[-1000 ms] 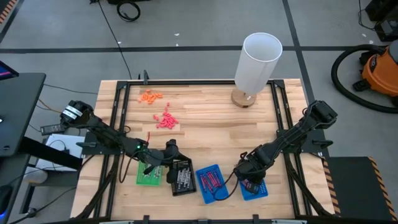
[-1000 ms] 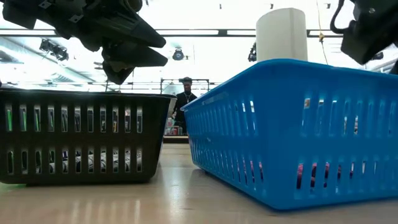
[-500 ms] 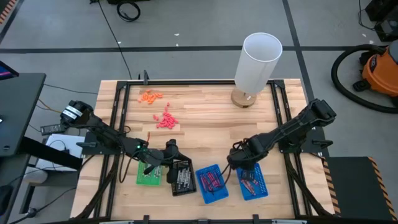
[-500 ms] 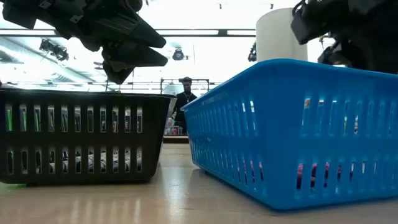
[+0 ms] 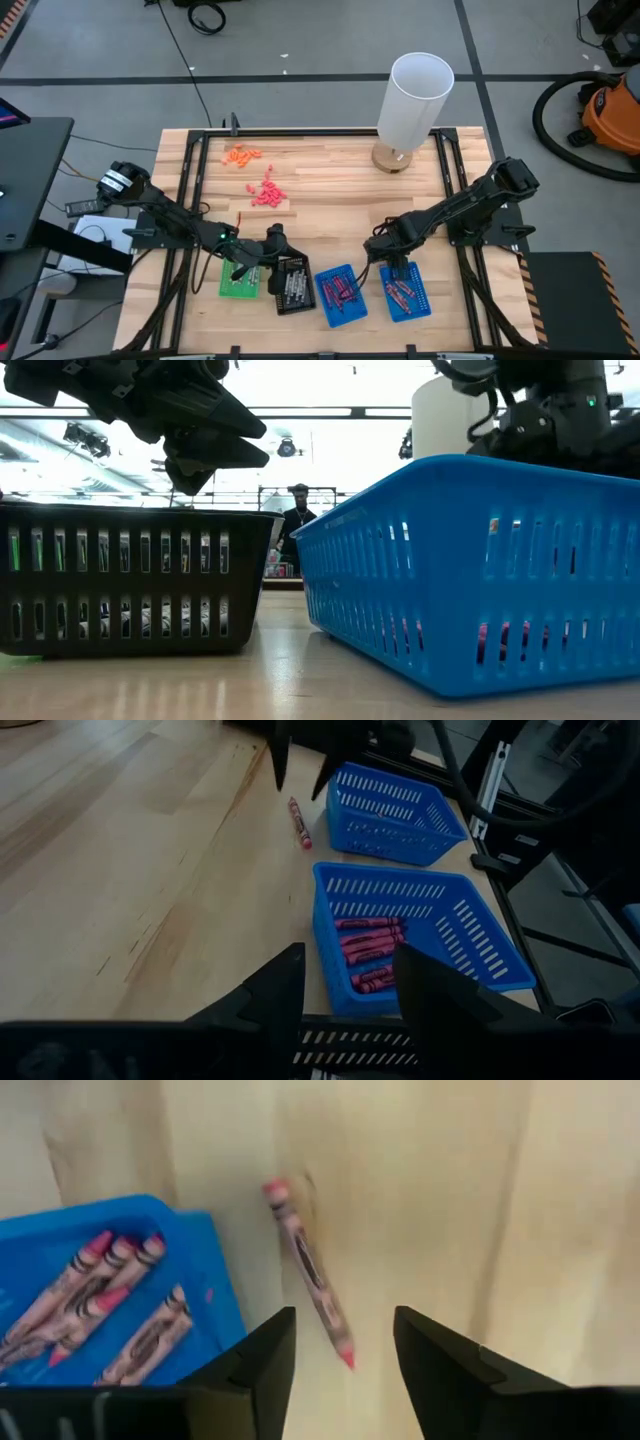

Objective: Sort crayons
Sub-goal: Put the pink crayon into the right blue bin

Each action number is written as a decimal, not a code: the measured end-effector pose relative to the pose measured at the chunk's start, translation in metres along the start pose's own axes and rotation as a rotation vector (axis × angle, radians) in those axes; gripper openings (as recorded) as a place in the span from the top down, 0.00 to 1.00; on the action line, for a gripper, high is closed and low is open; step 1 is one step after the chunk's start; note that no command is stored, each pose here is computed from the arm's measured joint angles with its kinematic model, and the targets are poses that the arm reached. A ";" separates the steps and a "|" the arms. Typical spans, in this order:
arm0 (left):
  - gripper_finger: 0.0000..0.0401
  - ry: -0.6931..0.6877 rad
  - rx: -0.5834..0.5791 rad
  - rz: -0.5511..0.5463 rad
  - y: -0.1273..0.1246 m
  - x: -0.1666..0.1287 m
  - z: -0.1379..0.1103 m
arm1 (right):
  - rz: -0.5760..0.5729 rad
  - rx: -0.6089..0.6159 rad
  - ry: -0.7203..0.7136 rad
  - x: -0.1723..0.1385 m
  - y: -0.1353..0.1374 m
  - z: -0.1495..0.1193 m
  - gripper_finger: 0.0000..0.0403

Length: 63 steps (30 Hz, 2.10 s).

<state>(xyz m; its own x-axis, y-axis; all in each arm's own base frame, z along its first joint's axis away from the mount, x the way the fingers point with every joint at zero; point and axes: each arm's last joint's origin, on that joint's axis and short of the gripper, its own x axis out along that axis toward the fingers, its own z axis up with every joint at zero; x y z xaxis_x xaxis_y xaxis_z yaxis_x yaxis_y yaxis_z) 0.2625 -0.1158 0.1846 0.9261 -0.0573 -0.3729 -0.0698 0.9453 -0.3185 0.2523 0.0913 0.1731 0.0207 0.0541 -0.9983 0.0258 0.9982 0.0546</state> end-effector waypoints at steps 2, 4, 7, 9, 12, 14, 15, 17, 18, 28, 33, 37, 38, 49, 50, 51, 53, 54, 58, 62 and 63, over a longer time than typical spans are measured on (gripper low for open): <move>0.59 0.000 0.000 0.000 0.000 0.000 0.000 | 0.030 -0.008 -0.024 0.009 0.000 -0.001 0.54; 0.59 0.001 0.000 0.000 0.000 0.000 0.000 | 0.076 -0.011 -0.046 0.017 0.000 -0.002 0.53; 0.59 0.001 0.000 0.000 0.000 0.000 0.000 | 0.109 -0.012 -0.054 0.023 0.001 -0.005 0.52; 0.59 0.001 0.000 0.000 0.000 0.000 0.000 | 0.113 -0.024 -0.065 0.024 0.005 -0.005 0.52; 0.59 0.001 0.000 0.000 0.000 0.000 0.000 | 0.058 -0.054 -0.097 0.024 0.010 -0.006 0.53; 0.59 0.000 0.000 0.000 0.000 0.000 0.000 | 0.005 -0.095 -0.115 0.025 0.013 -0.007 0.53; 0.59 0.000 0.000 0.000 0.000 0.000 0.000 | -0.023 -0.113 -0.120 0.027 0.014 -0.007 0.53; 0.59 0.000 0.000 0.000 0.000 0.000 0.000 | -0.074 -0.145 -0.121 0.032 0.018 -0.008 0.53; 0.59 0.000 0.000 0.000 0.000 0.000 0.000 | -0.084 -0.161 -0.124 0.035 0.020 -0.008 0.53; 0.59 -0.078 0.105 -0.005 -0.004 -0.001 0.006 | -0.112 -0.203 -0.091 0.046 0.020 -0.005 0.63; 0.59 -0.079 0.106 -0.004 -0.004 -0.001 0.006 | -0.068 -0.190 -0.095 0.042 0.012 -0.001 0.74; 0.59 -0.078 0.106 -0.004 -0.004 -0.001 0.006 | -0.077 -0.188 -0.095 0.042 0.007 0.001 0.84; 0.59 -0.077 0.106 -0.004 -0.004 -0.001 0.006 | -0.077 -0.188 -0.093 0.042 0.006 0.001 0.87; 0.59 -0.149 0.184 0.110 -0.008 -0.004 0.006 | -0.157 -0.164 -0.143 0.011 -0.008 0.024 0.95; 0.59 -0.158 0.202 0.132 -0.009 -0.005 0.006 | -0.149 -0.156 -0.150 0.003 -0.009 0.026 0.95; 0.59 -0.167 0.219 0.159 -0.010 -0.006 0.005 | -0.141 -0.137 -0.140 -0.003 -0.009 0.027 0.94; 0.59 -0.181 0.264 0.207 -0.012 -0.008 0.003 | -0.106 -0.105 -0.152 -0.017 -0.005 0.028 0.94; 0.59 -0.187 0.285 0.229 -0.013 -0.009 0.003 | -0.074 -0.087 -0.179 -0.026 -0.001 0.028 0.94; 0.59 -0.198 0.353 0.290 -0.014 -0.011 0.002 | 0.107 0.052 -0.256 -0.055 0.019 0.020 0.94; 0.59 -0.204 0.377 0.335 -0.013 -0.011 0.003 | 0.190 0.246 -0.265 -0.068 0.041 -0.004 0.92; 0.59 -0.204 0.387 0.345 -0.012 -0.011 0.003 | 0.196 0.304 -0.259 -0.067 0.047 -0.010 0.92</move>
<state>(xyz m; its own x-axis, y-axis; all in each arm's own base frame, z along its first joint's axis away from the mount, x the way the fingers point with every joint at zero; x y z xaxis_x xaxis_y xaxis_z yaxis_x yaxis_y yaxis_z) 0.2547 -0.1253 0.1952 0.9295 0.3030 -0.2105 -0.2756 0.9495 0.1497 0.2419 0.1352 0.2426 0.3029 0.1949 -0.9329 0.2885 0.9142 0.2847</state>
